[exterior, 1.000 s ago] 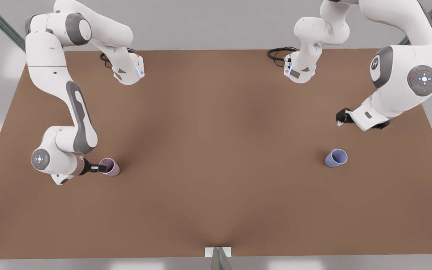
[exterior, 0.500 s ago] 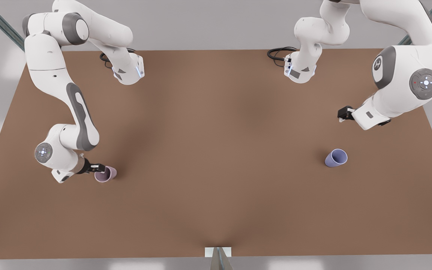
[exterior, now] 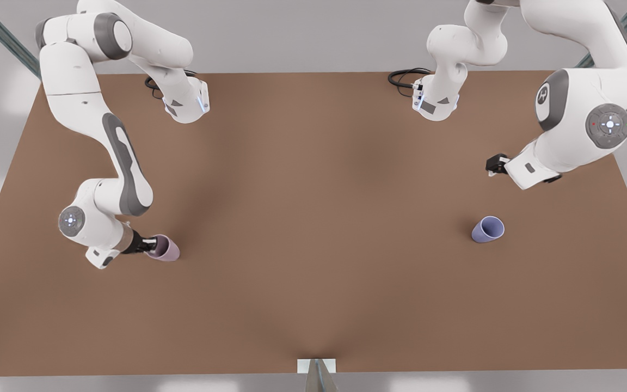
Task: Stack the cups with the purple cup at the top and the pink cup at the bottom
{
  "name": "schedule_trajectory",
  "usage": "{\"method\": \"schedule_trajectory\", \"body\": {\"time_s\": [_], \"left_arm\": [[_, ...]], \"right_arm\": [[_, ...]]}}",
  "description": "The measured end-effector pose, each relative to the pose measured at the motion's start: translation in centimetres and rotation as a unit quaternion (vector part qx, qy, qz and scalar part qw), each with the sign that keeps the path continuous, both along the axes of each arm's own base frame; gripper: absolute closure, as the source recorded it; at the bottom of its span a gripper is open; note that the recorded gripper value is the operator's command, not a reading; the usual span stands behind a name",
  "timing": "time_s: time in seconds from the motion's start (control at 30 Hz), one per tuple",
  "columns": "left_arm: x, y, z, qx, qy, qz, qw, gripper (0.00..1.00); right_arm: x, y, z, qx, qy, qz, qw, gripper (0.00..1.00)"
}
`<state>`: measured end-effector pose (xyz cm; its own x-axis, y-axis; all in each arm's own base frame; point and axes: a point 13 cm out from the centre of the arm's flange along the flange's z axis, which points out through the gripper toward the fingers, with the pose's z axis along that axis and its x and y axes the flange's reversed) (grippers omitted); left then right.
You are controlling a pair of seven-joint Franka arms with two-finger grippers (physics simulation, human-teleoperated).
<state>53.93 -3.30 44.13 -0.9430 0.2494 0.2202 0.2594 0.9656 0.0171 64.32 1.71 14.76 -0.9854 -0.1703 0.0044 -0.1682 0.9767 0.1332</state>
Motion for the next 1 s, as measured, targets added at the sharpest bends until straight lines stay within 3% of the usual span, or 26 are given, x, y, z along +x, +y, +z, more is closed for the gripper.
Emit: {"method": "schedule_trajectory", "body": {"time_s": [0.23,0.4,0.47,0.63,0.93,0.97,1.0], "left_arm": [[-0.1,1.1,-7.0,0.017,0.077,0.009,0.997,0.00],[0.0,0.8,-6.2,0.015,0.073,0.006,0.997,0.00],[0.0,1.2,-6.4,0.017,0.074,0.009,0.997,0.00],[0.4,3.0,-3.3,0.012,0.042,0.025,0.999,0.00],[0.5,2.5,-1.8,0.006,0.022,0.020,1.000,0.00],[0.6,2.6,-1.7,0.006,0.021,0.021,1.000,0.00],[0.6,2.7,-1.7,0.006,0.020,0.022,1.000,0.00]], "right_arm": [[2.8,31.6,8.6,0.045,-0.031,0.110,0.992,0.79],[0.0,51.6,7.6,0.075,-0.044,0.073,0.994,0.79],[-2.0,55.4,5.1,0.088,-0.034,0.039,0.995,0.79],[-3.3,59.3,-0.4,0.114,-0.020,-0.061,0.991,0.79],[-2.8,59.9,-1.8,0.120,-0.010,-0.186,0.975,0.79],[-3.2,59.9,-1.9,0.113,-0.007,-0.192,0.975,0.69],[-3.5,59.9,-2.1,0.107,-0.004,-0.199,0.974,0.30]]}}
